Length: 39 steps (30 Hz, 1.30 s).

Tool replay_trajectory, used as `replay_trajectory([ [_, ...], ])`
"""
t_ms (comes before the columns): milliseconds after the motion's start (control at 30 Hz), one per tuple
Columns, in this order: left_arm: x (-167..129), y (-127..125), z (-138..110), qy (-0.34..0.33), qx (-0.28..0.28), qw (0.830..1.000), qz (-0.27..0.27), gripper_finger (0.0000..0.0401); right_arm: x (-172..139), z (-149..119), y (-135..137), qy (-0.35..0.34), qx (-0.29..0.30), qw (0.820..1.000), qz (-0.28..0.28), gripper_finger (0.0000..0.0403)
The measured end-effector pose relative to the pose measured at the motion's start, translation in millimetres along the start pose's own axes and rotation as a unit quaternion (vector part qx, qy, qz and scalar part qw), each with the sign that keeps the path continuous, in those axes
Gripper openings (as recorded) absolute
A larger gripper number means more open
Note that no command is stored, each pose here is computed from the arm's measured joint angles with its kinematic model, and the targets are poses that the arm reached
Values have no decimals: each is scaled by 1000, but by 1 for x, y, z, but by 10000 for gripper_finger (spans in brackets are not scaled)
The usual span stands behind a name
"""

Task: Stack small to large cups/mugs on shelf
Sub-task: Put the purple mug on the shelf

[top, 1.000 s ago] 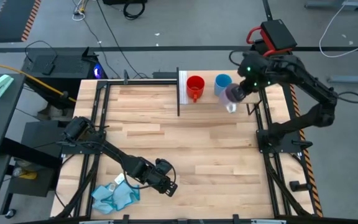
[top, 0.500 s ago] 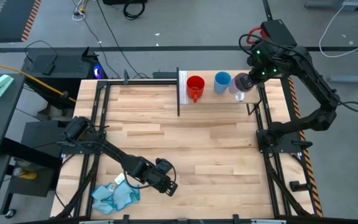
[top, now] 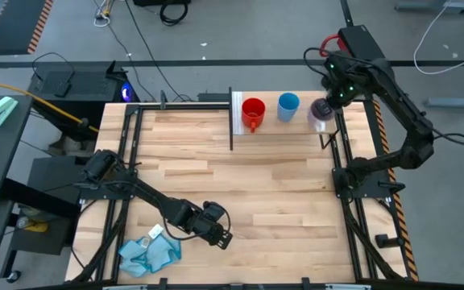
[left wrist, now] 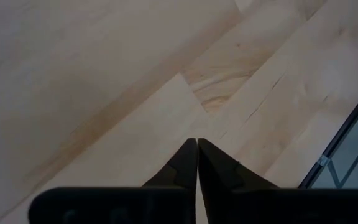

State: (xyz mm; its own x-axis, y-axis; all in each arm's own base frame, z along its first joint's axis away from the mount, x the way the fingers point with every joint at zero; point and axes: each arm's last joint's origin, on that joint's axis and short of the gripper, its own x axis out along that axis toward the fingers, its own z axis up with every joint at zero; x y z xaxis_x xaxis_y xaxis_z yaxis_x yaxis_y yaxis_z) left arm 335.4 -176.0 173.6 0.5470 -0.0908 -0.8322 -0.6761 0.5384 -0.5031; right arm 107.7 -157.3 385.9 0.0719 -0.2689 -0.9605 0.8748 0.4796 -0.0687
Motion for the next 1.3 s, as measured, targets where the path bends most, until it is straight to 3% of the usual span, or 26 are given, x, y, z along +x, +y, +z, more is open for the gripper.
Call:
replay_trajectory([
  [333, 1, 1, 7, -5, -2, 1000, 0, 14, 1, 5, 0, 2, -2, 1000, 6, 12],
  [667, 2, 1, 9, -6, -3, 1000, -1, 22, 12, 15, 1, 23, 34, 999, -9, 12],
  [1033, 2, 1, 9, -6, 3, 1000, 0, 11, 13, 21, 1, -7, 81, 997, -8, 13],
  [1300, 1, 1, 8, -6, 4, 1000, -1, 22, 20, 26, 4, 12, 93, 995, -44, 13],
])
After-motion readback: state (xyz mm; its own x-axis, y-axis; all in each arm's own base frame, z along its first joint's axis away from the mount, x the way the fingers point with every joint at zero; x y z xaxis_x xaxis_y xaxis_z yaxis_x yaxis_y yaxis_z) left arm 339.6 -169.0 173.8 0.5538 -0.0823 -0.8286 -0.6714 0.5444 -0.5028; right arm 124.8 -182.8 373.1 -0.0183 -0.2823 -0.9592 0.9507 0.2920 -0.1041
